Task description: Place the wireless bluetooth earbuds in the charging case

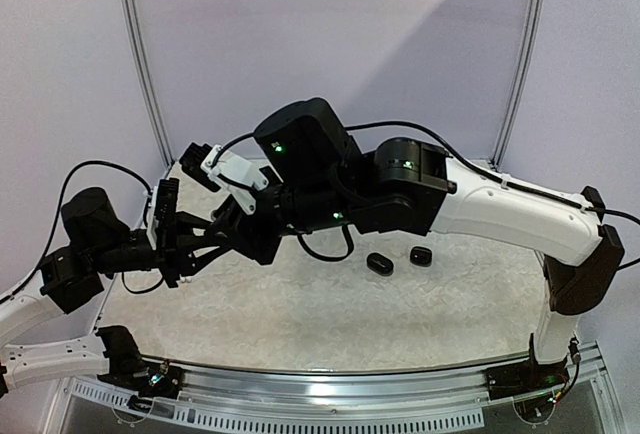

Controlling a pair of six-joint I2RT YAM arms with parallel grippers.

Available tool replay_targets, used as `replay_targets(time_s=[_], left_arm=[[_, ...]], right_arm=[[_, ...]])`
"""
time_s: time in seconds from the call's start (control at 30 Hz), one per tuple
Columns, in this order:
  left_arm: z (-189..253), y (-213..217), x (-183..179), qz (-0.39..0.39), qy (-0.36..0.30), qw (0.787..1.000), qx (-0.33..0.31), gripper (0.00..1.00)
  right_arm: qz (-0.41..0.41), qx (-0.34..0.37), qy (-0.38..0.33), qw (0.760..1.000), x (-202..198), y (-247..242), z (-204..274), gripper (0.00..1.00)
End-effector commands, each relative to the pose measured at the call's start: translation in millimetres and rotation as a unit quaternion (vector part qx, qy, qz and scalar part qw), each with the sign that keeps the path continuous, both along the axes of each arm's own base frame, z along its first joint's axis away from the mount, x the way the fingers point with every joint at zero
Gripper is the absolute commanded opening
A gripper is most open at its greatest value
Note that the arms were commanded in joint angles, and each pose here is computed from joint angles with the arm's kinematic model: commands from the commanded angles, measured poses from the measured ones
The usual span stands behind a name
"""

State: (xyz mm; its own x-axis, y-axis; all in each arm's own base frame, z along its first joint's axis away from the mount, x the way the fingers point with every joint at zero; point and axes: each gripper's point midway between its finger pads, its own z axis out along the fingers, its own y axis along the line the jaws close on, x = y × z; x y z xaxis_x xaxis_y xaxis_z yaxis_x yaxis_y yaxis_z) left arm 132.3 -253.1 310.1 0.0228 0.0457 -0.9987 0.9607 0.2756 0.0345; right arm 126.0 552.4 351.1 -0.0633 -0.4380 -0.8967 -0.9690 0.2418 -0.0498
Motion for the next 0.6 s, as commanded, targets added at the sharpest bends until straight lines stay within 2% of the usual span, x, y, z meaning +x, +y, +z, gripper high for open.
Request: replay_targets(time_s=[0.0,0.13,0.33,0.43,0.57], left_arm=[[-14.7,-1.0,-7.0,-0.02,-0.004,1.0,0.019,0.0],[-24.5,-1.8,-7.3,-0.023,0.005,0.999,0.031,0.0],[-26.9,-2.3,-8.9,-0.028,0.002,0.999,0.035,0.0],[-23.9,-1.8,-9.4,-0.028,-0.01,0.999,0.035,0.0],[-18.9,-1.6,-11.9,-0.035,-0.03,0.998,0.032,0.0]], right_arm=[[-0.017,0.04,-0.027,0.999,7.2,-14.8,37.7,0.39],[0.001,0.073,-0.044,0.996,1.8,-18.4,63.7,0.46],[0.008,0.109,-0.058,0.992,-2.3,-30.8,95.2,0.48],[-0.041,0.098,-0.052,0.993,15.9,-38.7,89.7,0.43],[-0.137,0.068,-0.041,0.987,52.0,-49.1,66.6,0.26]])
